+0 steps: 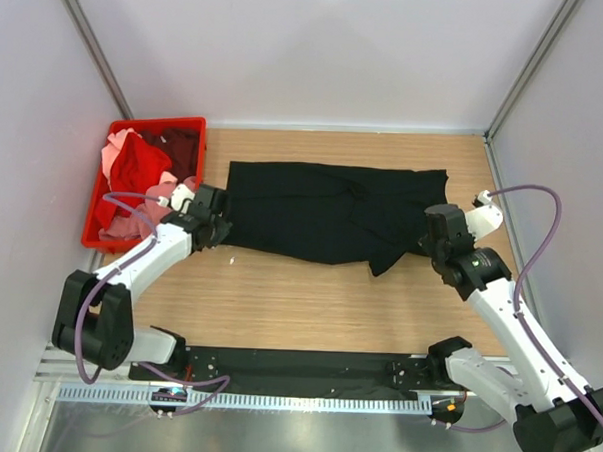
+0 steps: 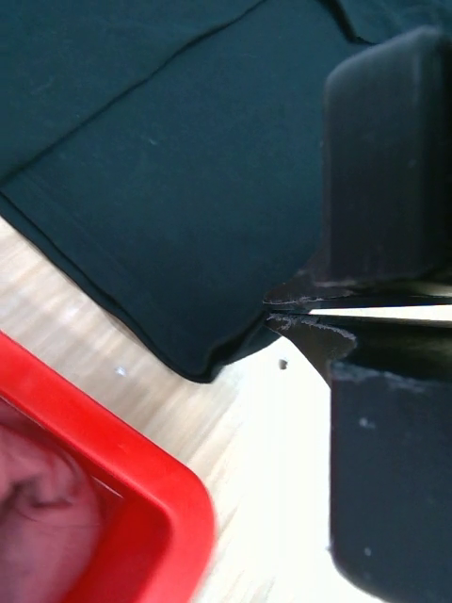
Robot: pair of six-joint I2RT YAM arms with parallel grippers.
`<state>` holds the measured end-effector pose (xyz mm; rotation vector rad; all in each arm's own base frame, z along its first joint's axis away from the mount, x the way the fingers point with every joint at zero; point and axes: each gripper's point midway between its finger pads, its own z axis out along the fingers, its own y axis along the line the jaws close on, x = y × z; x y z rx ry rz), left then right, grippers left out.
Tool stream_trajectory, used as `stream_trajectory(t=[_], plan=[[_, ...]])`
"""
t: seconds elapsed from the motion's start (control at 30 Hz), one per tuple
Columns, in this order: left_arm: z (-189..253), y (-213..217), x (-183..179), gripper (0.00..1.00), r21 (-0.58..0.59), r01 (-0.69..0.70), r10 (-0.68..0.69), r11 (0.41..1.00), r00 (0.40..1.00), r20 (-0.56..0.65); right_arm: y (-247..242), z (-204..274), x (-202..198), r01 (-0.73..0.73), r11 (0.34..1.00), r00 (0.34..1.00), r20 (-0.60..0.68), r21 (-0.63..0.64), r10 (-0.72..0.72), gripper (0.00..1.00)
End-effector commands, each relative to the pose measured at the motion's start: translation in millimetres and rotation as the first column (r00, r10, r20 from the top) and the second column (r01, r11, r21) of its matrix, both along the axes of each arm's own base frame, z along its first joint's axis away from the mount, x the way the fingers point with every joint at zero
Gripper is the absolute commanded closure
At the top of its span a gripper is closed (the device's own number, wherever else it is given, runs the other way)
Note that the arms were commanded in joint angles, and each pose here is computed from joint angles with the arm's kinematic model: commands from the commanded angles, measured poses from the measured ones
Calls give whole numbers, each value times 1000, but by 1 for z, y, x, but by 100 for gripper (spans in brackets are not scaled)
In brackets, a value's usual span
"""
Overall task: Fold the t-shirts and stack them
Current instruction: Fold the tshirt
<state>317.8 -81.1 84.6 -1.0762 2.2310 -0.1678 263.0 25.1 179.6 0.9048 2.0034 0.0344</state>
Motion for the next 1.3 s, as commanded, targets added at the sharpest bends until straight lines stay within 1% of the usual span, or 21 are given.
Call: stream_trajectory(t=[0.0,0.03,0.1,0.27,0.3,0.37,0.4,0.47,0.5,0.57,0.63,0.7,0.8,1.0,1.1,1.27], plan=[[15,10,19,100,80,-9,7,997,999,31,-12,39,20,28,996,995,97,-88,-20,99],[17,10,23,100,86,-10,7,996,999,36,-16,45,25,40,995,993,115,-89,-30,99],[19,9,32,100,95,-10,7,995,999,35,-14,46,36,9,995,995,104,-99,2,99],[23,10,52,100,132,-14,9,991,999,36,-21,56,67,-34,992,991,127,-120,49,99],[25,10,60,100,147,-11,6,989,999,32,-16,55,77,-69,992,987,136,-107,83,99],[27,12,67,100,159,-16,11,987,999,30,-19,54,88,-109,987,983,134,-122,125,99],[30,13,74,100,159,-18,13,987,999,33,-11,49,98,-158,982,977,129,-107,171,99],[23,14,80,100,174,-15,13,985,1000,14,-11,47,109,-205,971,970,104,-125,218,99],[27,14,85,100,185,-14,10,983,1000,20,-6,36,117,-242,963,966,65,-121,251,99],[18,16,90,100,210,-16,18,978,1000,-5,-2,38,126,-289,945,953,51,-152,300,99],[18,17,98,100,215,-16,19,976,1000,-13,3,33,136,-329,932,940,37,-153,338,99],[6,18,99,100,226,-11,24,974,998,-56,7,37,144,-356,919,929,43,-168,367,99],[1,18,104,100,238,-10,26,971,998,-64,10,35,152,-380,907,920,32,-179,392,99],[2,24,114,100,286,-10,32,958,997,-72,7,23,169,-388,902,919,-12,-190,393,99],[2,27,116,100,309,-8,34,951,996,-78,0,21,173,-367,910,929,-22,-193,370,99],[-1,29,118,100,326,-6,38,945,995,-90,-11,29,180,-322,928,945,0,-188,328,99]])
